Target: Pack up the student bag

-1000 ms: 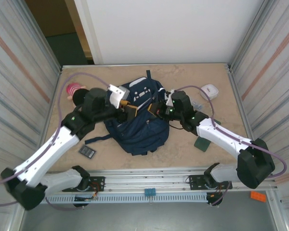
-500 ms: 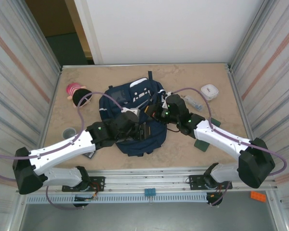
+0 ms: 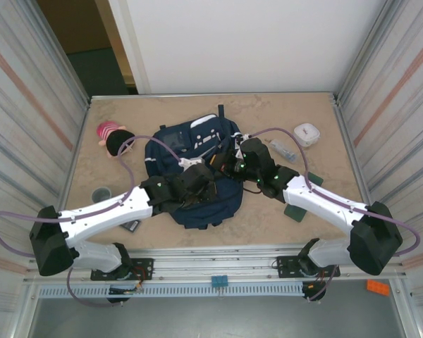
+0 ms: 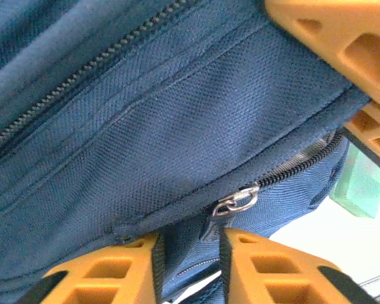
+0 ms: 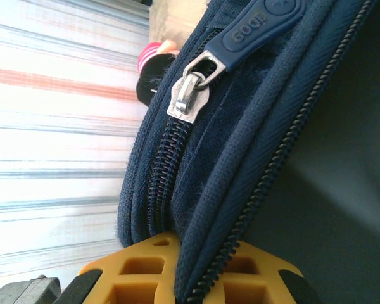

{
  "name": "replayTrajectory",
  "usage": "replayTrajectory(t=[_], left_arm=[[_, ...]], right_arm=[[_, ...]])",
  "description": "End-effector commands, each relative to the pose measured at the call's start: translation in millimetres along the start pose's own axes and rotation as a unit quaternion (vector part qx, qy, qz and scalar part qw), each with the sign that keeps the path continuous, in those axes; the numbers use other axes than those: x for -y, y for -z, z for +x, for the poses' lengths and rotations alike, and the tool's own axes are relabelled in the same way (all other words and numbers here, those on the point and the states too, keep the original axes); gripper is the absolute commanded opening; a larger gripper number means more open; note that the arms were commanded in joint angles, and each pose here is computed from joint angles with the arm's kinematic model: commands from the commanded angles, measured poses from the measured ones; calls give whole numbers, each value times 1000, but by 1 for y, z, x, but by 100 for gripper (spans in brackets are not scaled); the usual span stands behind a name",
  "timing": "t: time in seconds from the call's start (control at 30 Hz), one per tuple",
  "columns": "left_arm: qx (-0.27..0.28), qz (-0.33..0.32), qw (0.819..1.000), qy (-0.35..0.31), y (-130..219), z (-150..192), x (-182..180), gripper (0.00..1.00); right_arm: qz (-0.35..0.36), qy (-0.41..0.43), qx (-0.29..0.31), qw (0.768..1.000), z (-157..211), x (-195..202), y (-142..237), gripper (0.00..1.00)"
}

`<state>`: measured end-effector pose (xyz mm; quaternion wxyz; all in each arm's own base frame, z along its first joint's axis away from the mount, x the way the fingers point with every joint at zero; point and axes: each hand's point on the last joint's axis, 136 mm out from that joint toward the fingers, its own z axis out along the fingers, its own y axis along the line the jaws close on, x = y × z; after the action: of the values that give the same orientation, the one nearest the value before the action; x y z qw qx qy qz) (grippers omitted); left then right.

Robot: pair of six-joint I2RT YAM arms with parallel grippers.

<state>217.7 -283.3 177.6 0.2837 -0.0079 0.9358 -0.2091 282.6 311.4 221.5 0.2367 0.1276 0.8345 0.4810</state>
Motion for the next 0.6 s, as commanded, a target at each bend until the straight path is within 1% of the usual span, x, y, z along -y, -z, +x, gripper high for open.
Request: replayTrajectory(t=[0.0,0.13,0.2,0.27,0.3,0.4,0.47,0.53,0.57], left_arm=[[52,-4,999,7,6,-29,7,24],[50,-6,999,10,9,-30,2,7],[47,-2,999,9,11,-29,1,3],[44,10,999,12,12,-28,3,4],[41,18,999,16,12,-26,4,8],[37,49,998,30,10,-25,14,28],[33,52,997,36,8,-24,16,34],[29,38,998,35,6,-22,12,39],[29,25,999,36,5,-22,8,42]], right_arm=[[-66,14,28,997,-13,-52,22,0],[-53,33,29,998,-13,-47,24,0],[-46,35,28,998,-13,-44,24,0],[-45,34,25,998,-12,-44,22,0],[-48,33,21,998,-11,-45,21,0],[-55,28,12,998,-9,-49,19,0],[-58,27,10,998,-8,-51,18,0],[-62,23,10,998,-8,-54,19,0],[-65,7,10,998,-8,-56,20,0]])
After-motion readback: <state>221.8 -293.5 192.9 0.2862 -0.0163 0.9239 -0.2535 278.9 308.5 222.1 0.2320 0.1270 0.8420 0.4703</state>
